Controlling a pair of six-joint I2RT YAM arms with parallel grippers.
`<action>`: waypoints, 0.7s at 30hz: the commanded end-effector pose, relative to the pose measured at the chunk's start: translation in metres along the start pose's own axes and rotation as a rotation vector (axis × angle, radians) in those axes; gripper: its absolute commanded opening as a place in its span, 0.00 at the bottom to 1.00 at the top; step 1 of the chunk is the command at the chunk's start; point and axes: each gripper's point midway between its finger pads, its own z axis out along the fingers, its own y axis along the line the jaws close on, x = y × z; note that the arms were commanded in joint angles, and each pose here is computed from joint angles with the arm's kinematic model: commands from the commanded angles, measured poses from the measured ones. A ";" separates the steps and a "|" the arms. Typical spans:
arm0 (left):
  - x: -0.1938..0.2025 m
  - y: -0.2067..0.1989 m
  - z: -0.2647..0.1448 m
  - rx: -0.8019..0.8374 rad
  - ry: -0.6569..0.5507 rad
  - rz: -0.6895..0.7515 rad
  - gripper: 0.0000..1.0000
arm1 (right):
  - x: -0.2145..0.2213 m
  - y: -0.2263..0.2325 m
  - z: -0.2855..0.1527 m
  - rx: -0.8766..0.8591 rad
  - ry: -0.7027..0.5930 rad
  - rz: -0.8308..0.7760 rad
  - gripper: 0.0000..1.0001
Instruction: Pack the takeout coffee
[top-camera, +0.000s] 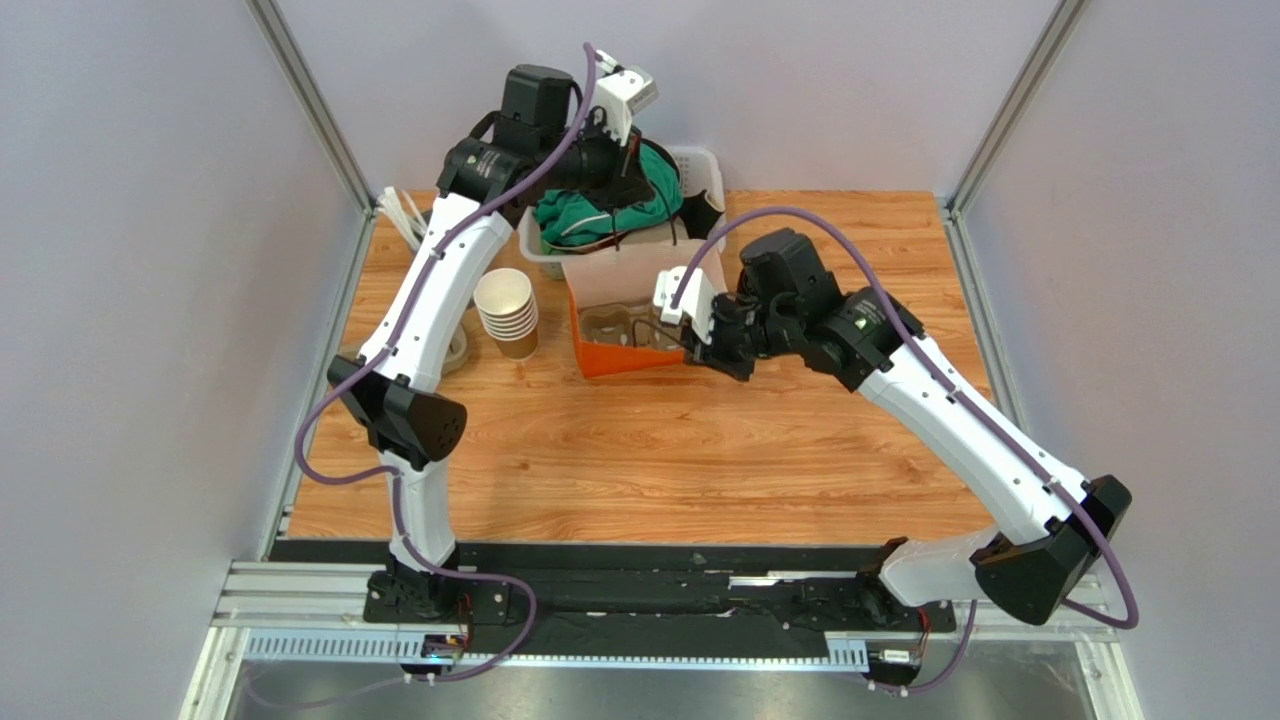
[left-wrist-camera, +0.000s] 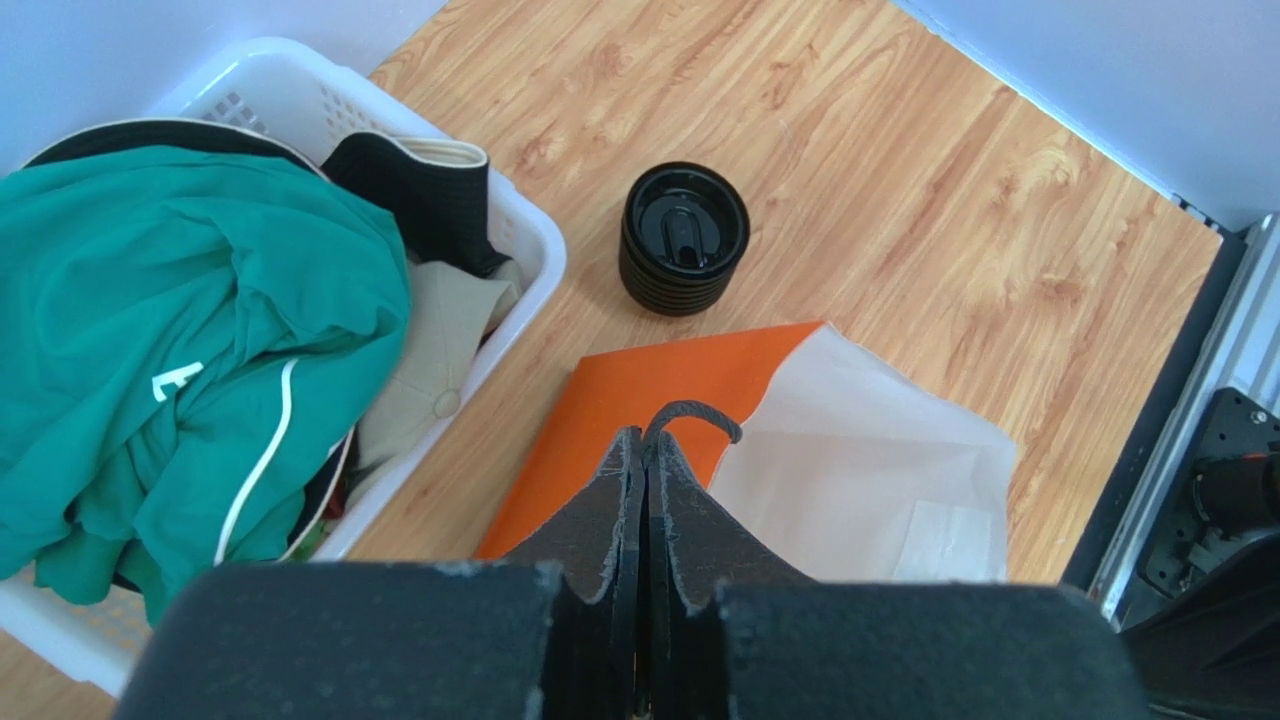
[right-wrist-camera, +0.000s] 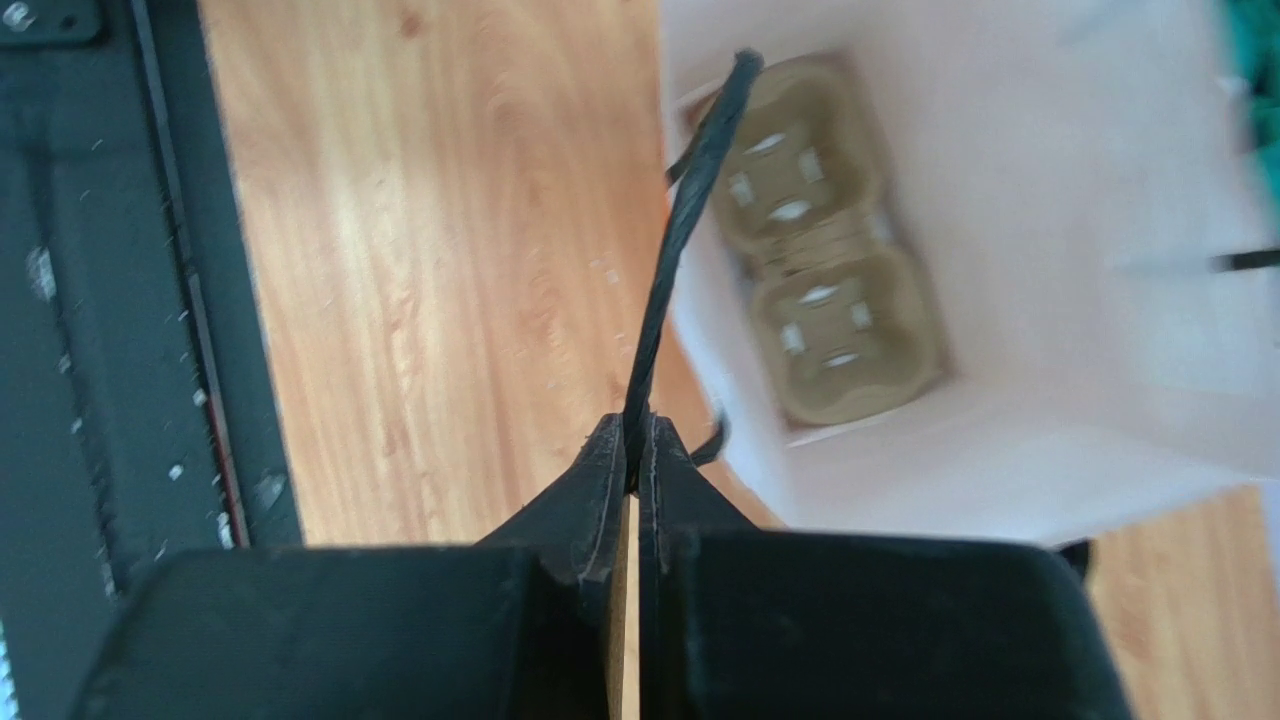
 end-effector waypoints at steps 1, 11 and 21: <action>-0.027 -0.017 -0.010 0.021 -0.084 0.092 0.02 | 0.017 0.037 0.002 -0.136 -0.033 -0.042 0.00; -0.005 -0.057 -0.025 0.124 -0.076 0.131 0.02 | 0.069 0.074 0.030 -0.249 0.058 -0.028 0.00; 0.048 -0.070 -0.022 0.155 0.011 0.120 0.02 | 0.083 0.081 0.038 -0.269 0.088 -0.024 0.00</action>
